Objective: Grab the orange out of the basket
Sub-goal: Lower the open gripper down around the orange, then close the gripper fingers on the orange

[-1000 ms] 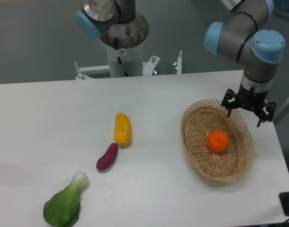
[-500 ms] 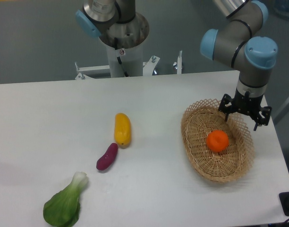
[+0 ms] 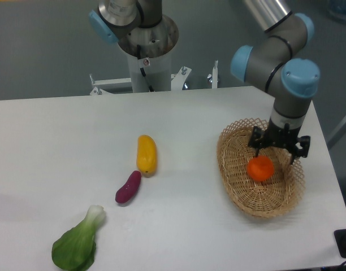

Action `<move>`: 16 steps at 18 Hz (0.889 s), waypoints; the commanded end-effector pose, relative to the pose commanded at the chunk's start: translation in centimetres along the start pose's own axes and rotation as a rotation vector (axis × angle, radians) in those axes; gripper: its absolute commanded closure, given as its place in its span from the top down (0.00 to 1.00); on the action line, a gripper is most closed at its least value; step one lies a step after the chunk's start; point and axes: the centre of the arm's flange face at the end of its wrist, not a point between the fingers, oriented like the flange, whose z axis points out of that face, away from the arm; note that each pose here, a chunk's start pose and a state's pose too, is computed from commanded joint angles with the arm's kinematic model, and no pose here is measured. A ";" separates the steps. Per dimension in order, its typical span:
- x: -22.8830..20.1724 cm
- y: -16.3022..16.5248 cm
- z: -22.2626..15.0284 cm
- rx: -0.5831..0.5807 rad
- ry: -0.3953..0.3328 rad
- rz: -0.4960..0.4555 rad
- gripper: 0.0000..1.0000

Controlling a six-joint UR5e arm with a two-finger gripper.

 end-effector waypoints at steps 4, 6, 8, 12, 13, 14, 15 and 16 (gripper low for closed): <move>0.5 0.0 0.8 -0.009 0.012 0.011 1.00; 0.3 -0.1 1.1 -0.003 0.003 0.016 1.00; 0.3 -0.1 1.5 0.006 -0.013 0.018 1.00; 0.0 -0.1 1.5 0.007 -0.023 0.021 1.00; -0.1 -0.1 1.7 0.004 -0.022 0.020 1.00; 0.0 0.0 2.1 0.001 -0.019 0.020 1.00; 0.0 0.1 2.3 -0.001 -0.017 0.020 1.00; 0.1 0.1 2.4 -0.003 -0.014 0.019 1.00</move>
